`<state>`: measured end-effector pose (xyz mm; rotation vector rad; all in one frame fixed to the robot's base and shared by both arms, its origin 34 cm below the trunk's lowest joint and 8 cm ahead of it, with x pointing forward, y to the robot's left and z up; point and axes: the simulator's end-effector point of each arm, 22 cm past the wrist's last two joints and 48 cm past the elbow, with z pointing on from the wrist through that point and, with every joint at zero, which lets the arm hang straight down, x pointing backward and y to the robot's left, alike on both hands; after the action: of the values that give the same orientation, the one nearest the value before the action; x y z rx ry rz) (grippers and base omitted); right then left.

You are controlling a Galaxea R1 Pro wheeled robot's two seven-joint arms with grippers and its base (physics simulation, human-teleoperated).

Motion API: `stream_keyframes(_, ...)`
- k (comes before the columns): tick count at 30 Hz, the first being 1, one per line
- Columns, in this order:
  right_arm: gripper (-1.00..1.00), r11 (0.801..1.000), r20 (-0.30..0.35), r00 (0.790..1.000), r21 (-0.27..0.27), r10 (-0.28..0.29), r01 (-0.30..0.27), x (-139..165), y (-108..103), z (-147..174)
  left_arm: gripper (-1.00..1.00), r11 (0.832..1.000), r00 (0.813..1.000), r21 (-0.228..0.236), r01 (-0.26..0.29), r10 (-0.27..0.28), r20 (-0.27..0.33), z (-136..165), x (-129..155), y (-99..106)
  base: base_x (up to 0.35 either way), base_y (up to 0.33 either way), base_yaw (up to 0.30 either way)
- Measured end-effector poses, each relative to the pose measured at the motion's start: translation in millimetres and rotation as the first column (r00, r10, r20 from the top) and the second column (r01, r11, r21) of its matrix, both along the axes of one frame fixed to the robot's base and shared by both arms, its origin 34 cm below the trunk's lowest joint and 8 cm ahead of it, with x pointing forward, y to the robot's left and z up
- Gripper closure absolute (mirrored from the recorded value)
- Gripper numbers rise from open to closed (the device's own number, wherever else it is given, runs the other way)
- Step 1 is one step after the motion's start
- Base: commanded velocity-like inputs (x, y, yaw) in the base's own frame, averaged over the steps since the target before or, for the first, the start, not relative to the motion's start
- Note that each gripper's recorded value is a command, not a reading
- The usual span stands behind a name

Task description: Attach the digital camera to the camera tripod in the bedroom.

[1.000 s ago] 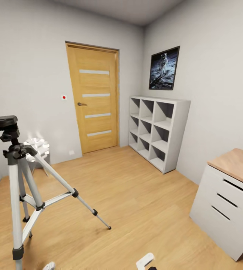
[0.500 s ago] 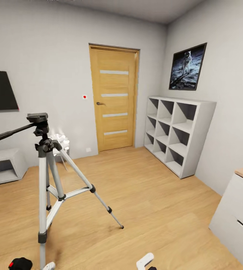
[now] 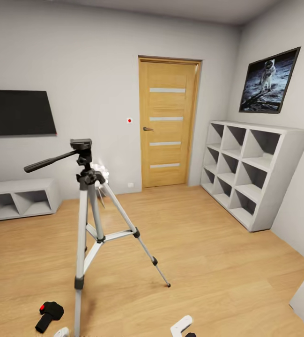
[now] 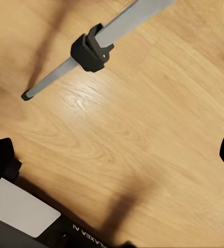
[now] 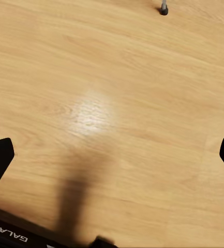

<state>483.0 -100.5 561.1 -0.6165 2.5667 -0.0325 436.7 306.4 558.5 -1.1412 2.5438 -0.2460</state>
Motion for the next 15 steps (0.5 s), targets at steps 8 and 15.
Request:
stream_keyframes(8, -1.00, 1.000, 0.000, 1.000, 0.000, 0.000, 0.000, 0.1, -0.1, 0.0, -1.00, 1.000, 1.000, 0.000, 0.000, 0.000, 0.001, 0.2, 0.2, -0.1, 0.000, 0.000, 0.300)
stream_keyframes(15, -1.00, 1.000, 0.000, 1.000, 0.000, 0.000, 0.000, 0.1, -0.1, 0.0, -1.00, 1.000, 1.000, -0.001, 0.000, 0.000, 0.001, 0.0, -0.1, -0.2, 0.000, 0.000, 0.300)
